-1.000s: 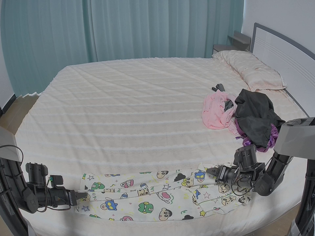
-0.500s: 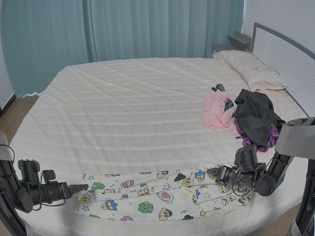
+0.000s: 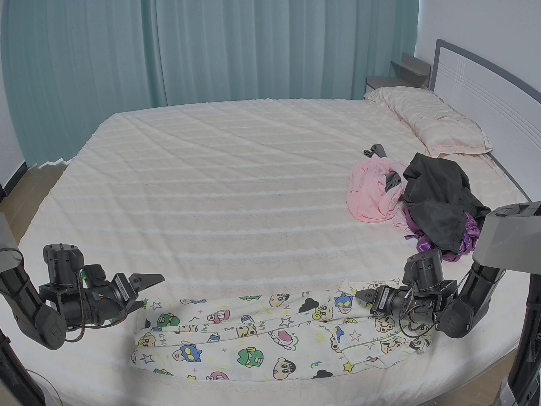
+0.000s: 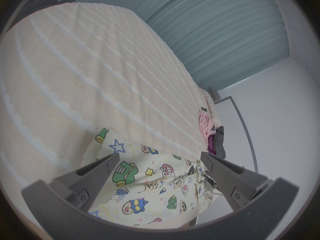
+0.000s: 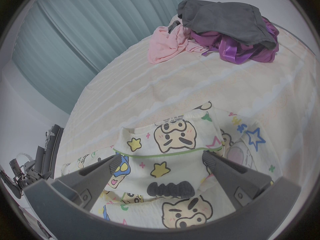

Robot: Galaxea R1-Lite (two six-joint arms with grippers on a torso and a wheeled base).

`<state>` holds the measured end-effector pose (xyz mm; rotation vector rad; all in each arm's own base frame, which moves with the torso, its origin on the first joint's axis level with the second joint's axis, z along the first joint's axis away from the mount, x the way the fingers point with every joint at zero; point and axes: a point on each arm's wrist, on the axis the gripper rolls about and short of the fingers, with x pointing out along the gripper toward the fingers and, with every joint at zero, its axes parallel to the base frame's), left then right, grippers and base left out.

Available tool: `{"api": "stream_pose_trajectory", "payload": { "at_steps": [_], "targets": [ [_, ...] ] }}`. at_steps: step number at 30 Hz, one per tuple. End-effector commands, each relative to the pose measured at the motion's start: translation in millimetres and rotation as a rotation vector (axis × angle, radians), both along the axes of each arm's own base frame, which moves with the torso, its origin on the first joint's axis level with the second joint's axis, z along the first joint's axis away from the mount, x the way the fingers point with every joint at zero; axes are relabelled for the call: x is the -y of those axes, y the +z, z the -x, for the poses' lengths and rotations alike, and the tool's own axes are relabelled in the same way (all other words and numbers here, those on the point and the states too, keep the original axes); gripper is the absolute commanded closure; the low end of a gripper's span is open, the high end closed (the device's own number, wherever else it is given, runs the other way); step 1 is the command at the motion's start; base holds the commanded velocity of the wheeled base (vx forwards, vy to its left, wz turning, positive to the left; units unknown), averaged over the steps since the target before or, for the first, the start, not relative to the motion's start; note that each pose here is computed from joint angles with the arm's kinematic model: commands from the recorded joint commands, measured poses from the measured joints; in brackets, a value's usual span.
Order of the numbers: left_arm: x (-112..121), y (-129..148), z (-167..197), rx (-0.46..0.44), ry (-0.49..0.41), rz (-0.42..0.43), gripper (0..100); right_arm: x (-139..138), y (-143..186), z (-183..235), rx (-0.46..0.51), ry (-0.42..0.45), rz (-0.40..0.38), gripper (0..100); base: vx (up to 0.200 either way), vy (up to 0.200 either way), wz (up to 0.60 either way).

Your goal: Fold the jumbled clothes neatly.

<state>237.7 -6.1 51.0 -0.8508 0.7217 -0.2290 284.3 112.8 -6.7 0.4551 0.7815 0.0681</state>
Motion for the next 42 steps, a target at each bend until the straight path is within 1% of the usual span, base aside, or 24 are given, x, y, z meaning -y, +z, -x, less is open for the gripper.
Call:
{"api": "stream_pose_trajectory", "payload": {
  "at_steps": [1,3,4,7,9,11,14,18,25,27,29,31,33,34,37,40,42],
  "targets": [
    [37.3,-6.8,-8.7,-0.047,0.01,-0.019,0,-0.4,0.2,0.2,0.001,0.002,0.0,0,0.0,0.0,0.0],
    [44.0,-10.2,-7.7,-0.064,0.006,-0.025,0,-0.4,0.2,0.2,0.001,0.002,0.0,0,0.0,0.0,0.0],
    [52.3,-14.5,-5.8,-0.089,-0.006,-0.024,0,-0.3,0.0,0.6,-0.001,0.002,0.0,0,0.0,0.0,0.0],
    [62.3,-21.8,1.3,-0.139,-0.034,-0.016,0,0.3,-0.8,2.0,-0.006,0.003,0.004,0,0.0,0.0,0.0],
    [66.4,-27.8,8.5,-0.173,-0.057,-0.031,0,0.6,-1.2,2.7,-0.009,0.003,0.005,0,0.0,0.0,0.0],
    [67.4,-30.2,11.6,-0.186,-0.064,-0.039,0,0.6,-0.7,2.7,-0.008,0.003,0.004,0,0.0,0.0,0.0],
    [67.0,-35.1,24.2,-0.228,-0.069,-0.059,0,0.4,-1.1,3.4,0.001,0.004,0.001,0,0.0,0.0,0.0],
    [66.4,-39.6,41.0,-0.272,-0.099,-0.087,0,0.4,0.1,4.7,0.031,0.007,-0.01,0,0.0,0.0,0.0],
    [65.3,-43.4,62.6,-0.321,-0.144,-0.123,0,0.9,-0.1,5.9,0.033,0.007,-0.011,0,0.0,0.0,0.0],
    [63.8,-39.1,69.0,-0.312,-0.149,-0.122,0,0.9,-0.1,5.9,0.033,0.007,-0.011,0,0.0,0.0,0.0],
    [62.4,-27.4,72.8,-0.259,-0.146,-0.104,0,0.9,-0.1,5.9,0.033,0.007,-0.011,0,0.0,0.0,0.0],
    [59.7,-10.6,74.8,-0.17,-0.134,-0.075,0,0.9,-0.1,5.9,0.033,0.007,-0.011,0,0.0,0.0,0.0],
    [58.9,-4.7,75.2,-0.139,-0.13,-0.065,0,0.9,-0.1,5.9,0.033,0.005,-0.01,0,0.0,0.0,0.0],
    [56.6,4.4,76.1,-0.088,-0.118,-0.052,0,0.9,-0.1,5.9,0.033,0.005,-0.01,0,0.0,0.0,0.0],
    [48.3,14.8,70.3,-0.025,-0.063,-0.04,0,1.1,0.1,6.5,0.033,0.007,-0.011,0,0.0,0.0,0.0],
    [35.4,18.5,56.1,0.012,0.009,-0.058,0,1.1,0.1,6.5,0.033,0.005,-0.01,0,0.0,0.0,0.0],
    [26.0,12.4,45.3,-0.005,0.045,-0.093,0,0.7,0.1,6.7,0.033,0.007,-0.01,0,0.0,0.0,0.0]
  ]
}}
